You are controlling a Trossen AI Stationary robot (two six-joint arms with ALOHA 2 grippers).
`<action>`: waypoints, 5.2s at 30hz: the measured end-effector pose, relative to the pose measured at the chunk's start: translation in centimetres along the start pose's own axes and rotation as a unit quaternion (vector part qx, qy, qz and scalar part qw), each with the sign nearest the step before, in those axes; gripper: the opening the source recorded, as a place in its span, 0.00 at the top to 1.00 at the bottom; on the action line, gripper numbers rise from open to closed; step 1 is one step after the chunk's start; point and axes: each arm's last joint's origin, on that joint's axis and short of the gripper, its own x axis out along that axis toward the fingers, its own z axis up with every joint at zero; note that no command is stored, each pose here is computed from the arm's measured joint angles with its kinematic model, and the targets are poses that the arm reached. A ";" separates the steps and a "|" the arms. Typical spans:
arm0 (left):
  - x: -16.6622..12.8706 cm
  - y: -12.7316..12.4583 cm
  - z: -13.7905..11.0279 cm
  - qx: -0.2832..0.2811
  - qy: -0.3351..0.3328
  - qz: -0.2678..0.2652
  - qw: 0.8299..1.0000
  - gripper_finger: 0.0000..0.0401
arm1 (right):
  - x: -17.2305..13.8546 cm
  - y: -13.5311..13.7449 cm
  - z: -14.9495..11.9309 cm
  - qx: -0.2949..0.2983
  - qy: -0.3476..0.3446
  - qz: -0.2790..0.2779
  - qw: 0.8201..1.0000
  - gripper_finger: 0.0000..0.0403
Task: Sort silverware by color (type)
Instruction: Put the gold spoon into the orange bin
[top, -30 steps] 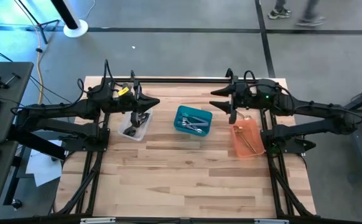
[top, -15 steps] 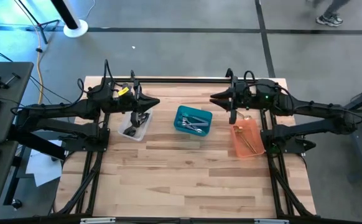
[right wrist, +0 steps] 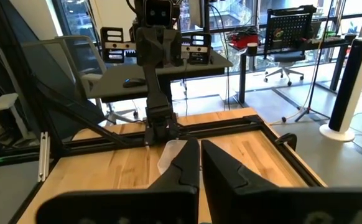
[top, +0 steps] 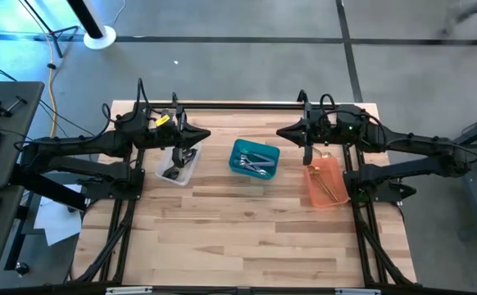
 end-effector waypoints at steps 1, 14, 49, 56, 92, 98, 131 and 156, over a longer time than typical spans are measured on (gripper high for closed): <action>0.0 0.0 0.0 0.000 0.000 0.000 1.000 1.00 | 0.0 0.0 0.0 -0.002 0.000 0.001 1.000 1.00; 0.0 0.0 0.0 0.000 0.000 0.000 1.000 1.00 | 0.0 0.0 0.0 -0.012 0.000 0.002 1.000 1.00; 0.0 0.0 0.0 0.000 0.000 0.000 1.000 1.00 | 0.0 0.0 -0.3 -0.010 0.017 0.005 1.000 1.00; 0.0 0.0 0.0 0.000 0.000 0.000 1.000 1.00 | 0.0 0.0 -0.4 -0.009 0.019 0.007 1.000 1.00; 1.2 5.7 -3.7 -0.104 0.115 0.197 0.968 0.80 | 0.0 0.0 -0.8 -0.005 0.041 0.004 0.999 1.00; 0.6 9.3 -5.9 -0.147 0.195 0.265 0.933 0.65 | -0.1 0.0 -0.9 -0.001 0.048 0.003 0.999 1.00; 3.6 20.9 -14.1 -0.209 0.579 0.291 0.733 0.50 | -0.2 0.0 -1.7 0.013 0.088 0.002 0.996 1.00; 3.8 22.3 -18.1 -0.143 0.647 0.269 0.699 0.50 | -0.2 -0.3 -1.7 0.012 0.087 -0.015 0.996 1.00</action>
